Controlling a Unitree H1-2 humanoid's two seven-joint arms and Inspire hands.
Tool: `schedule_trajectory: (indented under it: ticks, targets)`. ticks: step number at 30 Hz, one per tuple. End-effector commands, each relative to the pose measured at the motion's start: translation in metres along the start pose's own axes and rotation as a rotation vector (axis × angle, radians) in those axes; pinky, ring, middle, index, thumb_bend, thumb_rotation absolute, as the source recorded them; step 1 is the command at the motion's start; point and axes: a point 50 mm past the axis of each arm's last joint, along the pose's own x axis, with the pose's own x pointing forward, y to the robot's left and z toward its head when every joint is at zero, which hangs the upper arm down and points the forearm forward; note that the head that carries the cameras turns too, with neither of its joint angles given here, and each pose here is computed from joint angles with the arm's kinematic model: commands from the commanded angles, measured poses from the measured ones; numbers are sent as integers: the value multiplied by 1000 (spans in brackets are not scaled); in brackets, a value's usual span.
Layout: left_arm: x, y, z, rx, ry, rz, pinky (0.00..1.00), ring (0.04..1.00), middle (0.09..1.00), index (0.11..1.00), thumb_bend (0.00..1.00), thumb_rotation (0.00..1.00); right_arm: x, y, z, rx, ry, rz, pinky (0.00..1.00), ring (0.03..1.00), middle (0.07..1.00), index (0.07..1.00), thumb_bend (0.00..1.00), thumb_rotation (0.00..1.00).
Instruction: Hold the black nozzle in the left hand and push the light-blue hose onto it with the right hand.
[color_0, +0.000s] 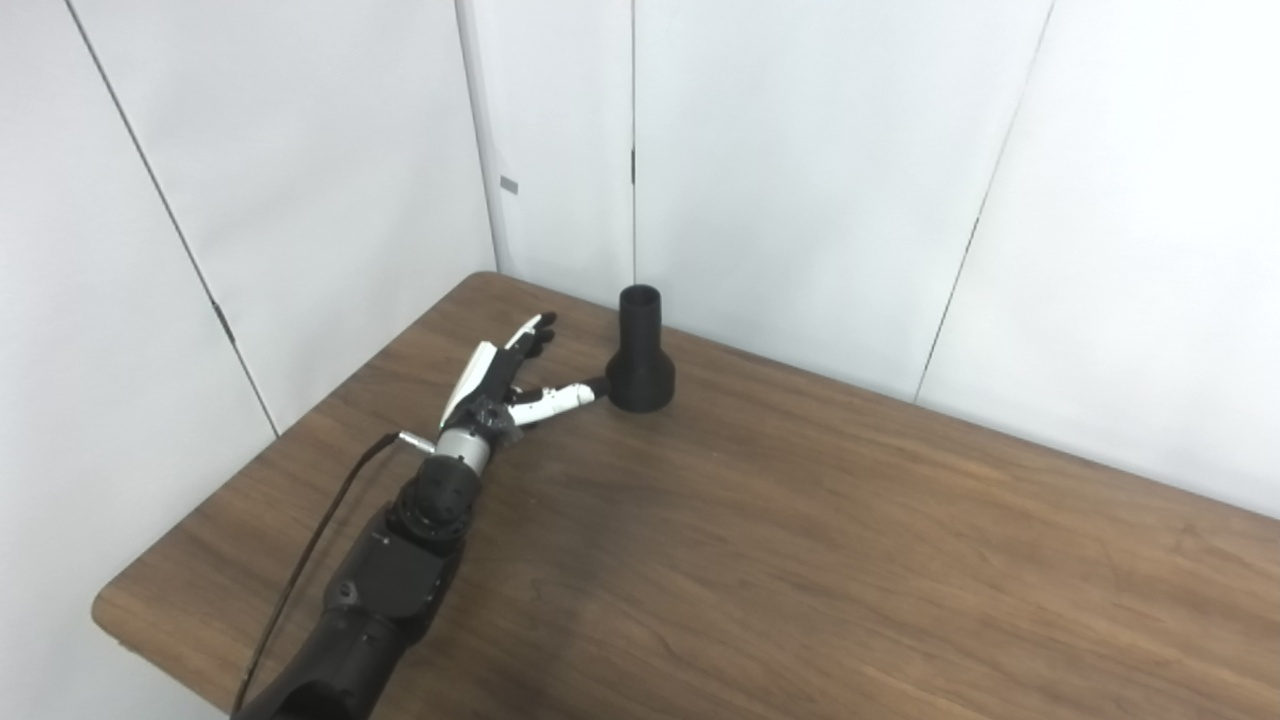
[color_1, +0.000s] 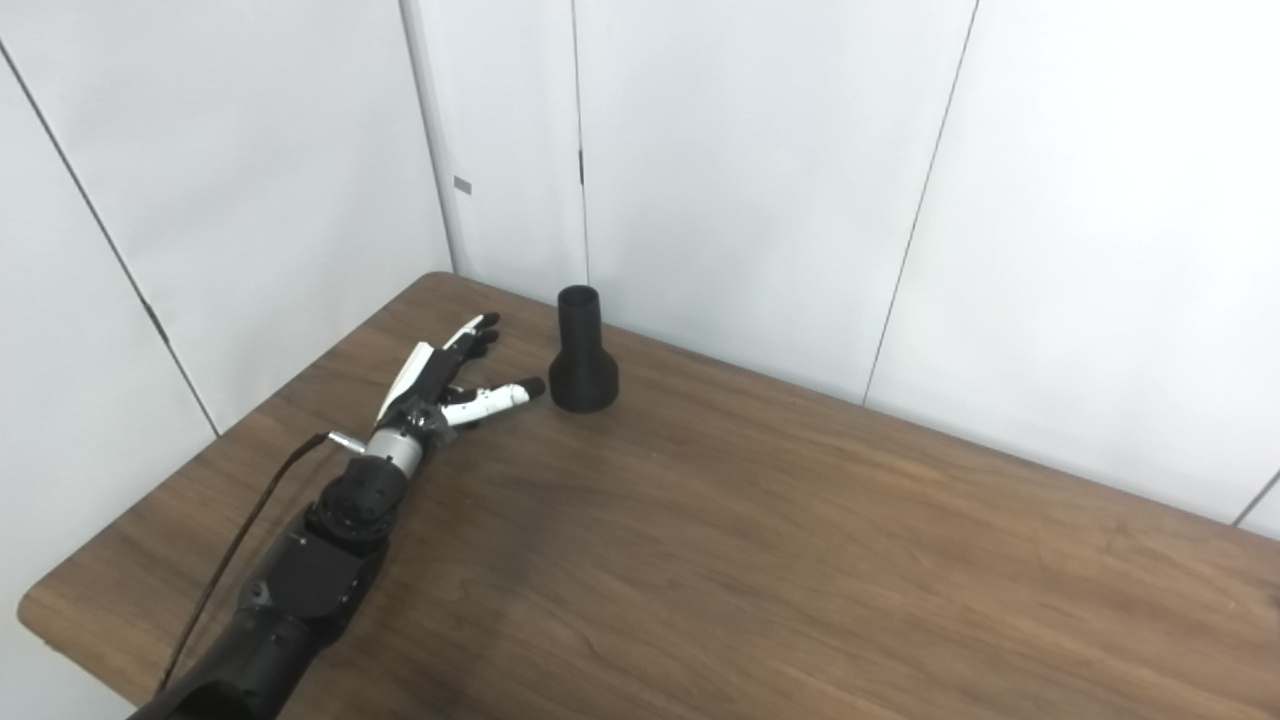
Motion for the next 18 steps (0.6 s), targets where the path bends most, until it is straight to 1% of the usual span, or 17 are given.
schedule_trajectory:
  ticks: [1,2,3,5,9,14,18]
  targets:
    - [15,14,29,-8,-98,31,840,900,925,947,1000,521,-11,10,-8,32,22,-8,465,602,641,495,497,182]
    - [16,16,33,-44,-116,47,842,902,926,946,1000,519,-11,11,-8,32,21,-10,465,602,641,495,498,182]
    - [17,18,36,-71,-137,61,848,905,924,944,1000,492,-10,11,-9,33,18,-11,462,600,638,495,498,182]
    - [18,20,41,-96,-159,77,860,912,921,947,1000,477,-10,11,-10,33,17,-12,461,597,635,495,498,182]
    - [19,22,43,-118,-174,91,879,912,910,940,1000,460,-10,11,-11,40,20,-14,461,596,635,495,497,181]
    - [19,22,44,-138,-186,90,839,899,898,933,1000,454,-10,12,-10,36,20,-13,457,596,635,495,496,181]
    - [21,24,42,-142,-184,103,839,896,897,942,1000,454,-9,12,-10,44,24,-12,453,596,636,495,497,181]
